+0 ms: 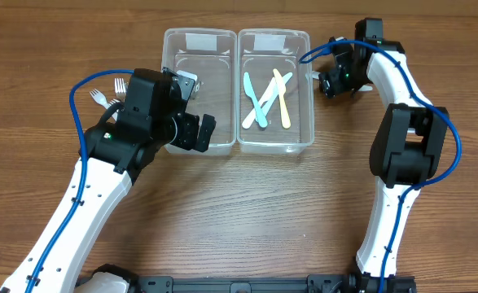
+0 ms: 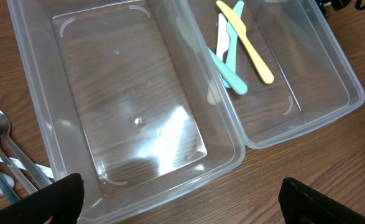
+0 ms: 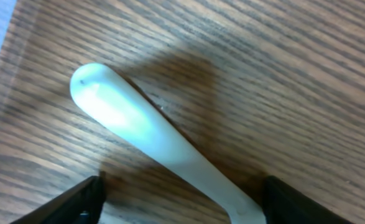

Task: Pack container
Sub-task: 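Lift the white knife and carry it over the right container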

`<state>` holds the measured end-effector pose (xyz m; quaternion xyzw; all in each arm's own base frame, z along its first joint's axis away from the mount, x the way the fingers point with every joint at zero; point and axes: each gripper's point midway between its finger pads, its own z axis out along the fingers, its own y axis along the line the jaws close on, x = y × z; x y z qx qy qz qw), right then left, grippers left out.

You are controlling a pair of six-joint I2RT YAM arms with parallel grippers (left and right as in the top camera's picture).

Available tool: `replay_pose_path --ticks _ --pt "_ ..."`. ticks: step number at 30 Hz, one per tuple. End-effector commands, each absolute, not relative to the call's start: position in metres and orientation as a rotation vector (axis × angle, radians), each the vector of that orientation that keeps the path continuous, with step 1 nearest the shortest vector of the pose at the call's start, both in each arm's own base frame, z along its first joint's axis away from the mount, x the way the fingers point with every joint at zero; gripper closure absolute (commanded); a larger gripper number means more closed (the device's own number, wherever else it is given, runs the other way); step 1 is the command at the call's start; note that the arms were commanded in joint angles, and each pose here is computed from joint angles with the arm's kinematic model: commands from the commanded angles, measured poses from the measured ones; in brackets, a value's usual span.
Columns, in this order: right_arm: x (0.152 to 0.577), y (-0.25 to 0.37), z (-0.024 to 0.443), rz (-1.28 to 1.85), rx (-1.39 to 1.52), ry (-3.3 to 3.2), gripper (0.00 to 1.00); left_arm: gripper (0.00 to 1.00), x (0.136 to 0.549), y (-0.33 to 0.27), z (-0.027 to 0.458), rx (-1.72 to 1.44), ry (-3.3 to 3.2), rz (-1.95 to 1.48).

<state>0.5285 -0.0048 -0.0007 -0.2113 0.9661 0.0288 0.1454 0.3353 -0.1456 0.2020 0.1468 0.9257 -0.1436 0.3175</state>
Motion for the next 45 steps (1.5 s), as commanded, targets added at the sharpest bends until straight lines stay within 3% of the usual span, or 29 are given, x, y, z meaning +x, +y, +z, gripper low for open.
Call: replay_pose_path --ticks 1,6,9,13,19,22,29,40,45 --pt "0.483 0.004 -0.052 0.196 -0.549 2.97 0.23 0.0 0.339 -0.153 0.211 0.385 2.418 -0.409" --pt "0.469 -0.005 -0.056 0.19 -0.139 3.089 0.34 0.0 0.339 -0.153 0.211 0.385 2.417 -0.409" --pt "0.45 -0.028 -0.057 -0.022 0.224 3.176 0.35 0.0 0.339 -0.153 0.211 0.385 2.417 -0.409" --pt "0.426 -0.037 -0.055 -0.139 0.399 3.245 0.43 0.0 0.339 -0.153 0.211 0.385 2.418 -0.409" --pt "0.415 -0.035 -0.052 -0.171 0.448 3.283 0.54 0.0 0.339 -0.153 0.211 0.385 2.418 -0.409" --pt "0.408 -0.028 -0.051 -0.151 0.477 3.309 0.66 0.0 0.339 -0.153 0.211 0.385 2.418 -0.409" --pt "0.4 -0.01 -0.05 -0.09 0.513 3.346 0.71 0.0 0.339 -0.152 0.211 0.382 2.418 -0.409" --pt "0.418 -0.008 -0.052 -0.063 0.536 3.272 0.89 0.0 0.339 -0.152 0.211 0.382 2.418 -0.409" --pt "0.435 -0.009 -0.037 -0.05 0.516 3.227 0.88 0.0 0.339 -0.152 0.211 0.382 2.418 -0.409"
